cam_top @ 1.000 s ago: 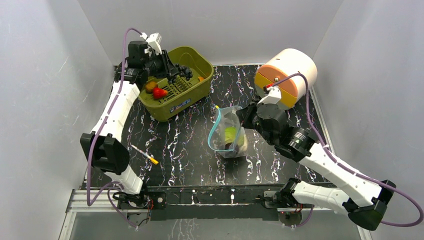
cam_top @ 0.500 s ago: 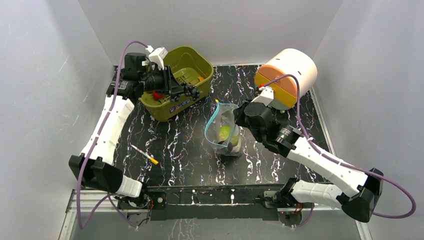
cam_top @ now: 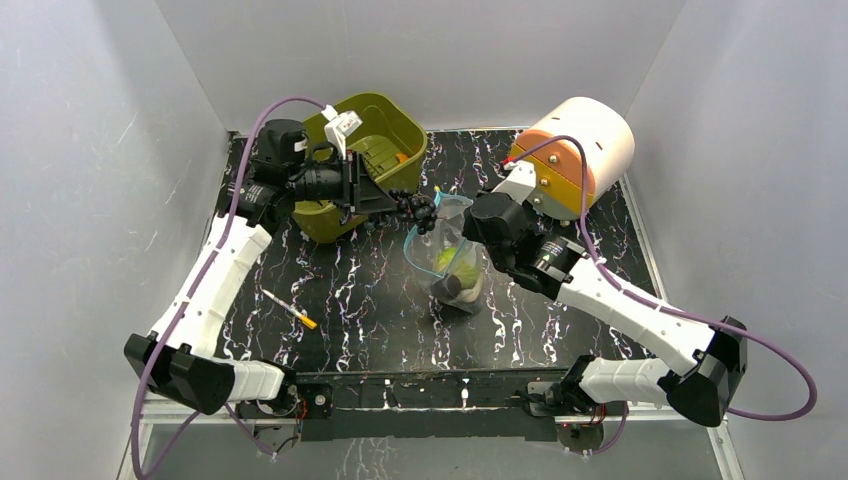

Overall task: Place the food in the zip-top bag and seal the zipper
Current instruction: Place the fake fruit in the zipper food storage bag.

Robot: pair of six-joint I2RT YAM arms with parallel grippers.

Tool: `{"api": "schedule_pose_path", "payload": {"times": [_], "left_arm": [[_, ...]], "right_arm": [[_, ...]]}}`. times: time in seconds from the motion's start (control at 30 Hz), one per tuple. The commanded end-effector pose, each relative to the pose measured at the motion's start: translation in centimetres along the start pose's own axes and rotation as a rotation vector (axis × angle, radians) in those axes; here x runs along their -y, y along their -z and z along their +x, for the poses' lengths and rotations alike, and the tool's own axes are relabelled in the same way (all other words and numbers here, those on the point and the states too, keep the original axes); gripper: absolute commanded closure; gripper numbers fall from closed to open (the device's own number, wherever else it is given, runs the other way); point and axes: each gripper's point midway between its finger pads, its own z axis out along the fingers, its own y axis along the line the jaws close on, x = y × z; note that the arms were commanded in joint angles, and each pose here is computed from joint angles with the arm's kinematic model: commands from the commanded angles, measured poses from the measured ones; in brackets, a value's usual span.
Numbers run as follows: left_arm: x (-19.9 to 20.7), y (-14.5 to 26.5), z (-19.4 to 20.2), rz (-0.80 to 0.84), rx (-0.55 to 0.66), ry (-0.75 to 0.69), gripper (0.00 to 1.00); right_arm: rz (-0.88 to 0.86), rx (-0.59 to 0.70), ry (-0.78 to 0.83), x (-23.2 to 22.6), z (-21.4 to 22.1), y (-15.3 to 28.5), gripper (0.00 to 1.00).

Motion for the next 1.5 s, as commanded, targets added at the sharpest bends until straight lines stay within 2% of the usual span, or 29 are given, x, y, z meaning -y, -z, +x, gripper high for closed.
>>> {"api": "schedule_pose_path", "payload": {"times": [0.0, 0.13, 0.27, 0.4, 0.5, 0.6, 0.63, 0.7, 0.73, 0.83, 0.97, 1.07, 1.37, 1.47], "left_arm": [[3.3, 0.5, 0.6, 0.112, -0.016, -0.045, 0.88], [2.5, -0.3, 1.7, 0.130, -0.019, -0.044, 0.88], [1.7, -1.7, 2.2, 0.170, -0.010, 0.040, 0.89], [0.6, -3.1, 2.5, 0.111, -0.024, 0.060, 0.90], [-1.2, -5.7, 3.4, 0.070, -0.040, 0.039, 0.92], [1.5, -6.9, 4.2, 0.193, -0.064, -0.050, 0.90], [1.9, -7.1, 5.1, 0.257, -0.076, -0.096, 0.89], [1.2, -7.0, 6.8, 0.279, -0.122, -0.212, 0.88], [0.1, -7.0, 7.1, 0.227, -0.133, -0.247, 0.88], [-1.8, -7.7, 6.2, 0.098, -0.146, -0.218, 0.92], [-2.0, -8.1, 5.4, 0.082, -0.095, -0.188, 0.88], [-2.6, -8.4, 5.2, 0.047, -0.074, -0.179, 0.89], [-4.7, -8.4, 4.8, -0.099, -0.095, -0.146, 0.88], [-6.2, -8.3, 5.8, -0.163, -0.116, -0.129, 0.83]], "right_arm": [[-0.053, 0.064, -0.089, -1.8, -2.9, 0.6, 1.00], [-0.124, 0.068, -0.115, -3.0, -3.2, 1.0, 1.00], [-0.158, 0.102, -0.078, -3.6, -4.8, 1.7, 1.00], [-0.188, 0.092, -0.081, -4.0, -5.0, 2.3, 1.00], [-0.170, 0.081, -0.090, -3.3, -3.7, 1.8, 1.00], [-0.154, 0.063, -0.114, -3.3, -3.3, 1.4, 1.00], [-0.141, 0.053, -0.117, -3.2, -3.1, 1.4, 1.00], [-0.141, 0.037, -0.120, -3.0, -2.8, 1.6, 1.00], [-0.161, 0.036, -0.128, -3.3, -2.9, 1.8, 1.00], [-0.260, 0.008, -0.161, -4.9, -2.5, 2.5, 1.00], [-0.316, -0.063, -0.251, -6.1, -1.2, 2.9, 1.00], [-0.370, -0.100, -0.310, -7.4, -0.8, 3.1, 1.00], [-0.413, -0.122, -0.355, -8.4, -0.6, 3.3, 1.00], [-0.413, -0.121, -0.360, -8.3, -0.3, 3.2, 1.00]]}}
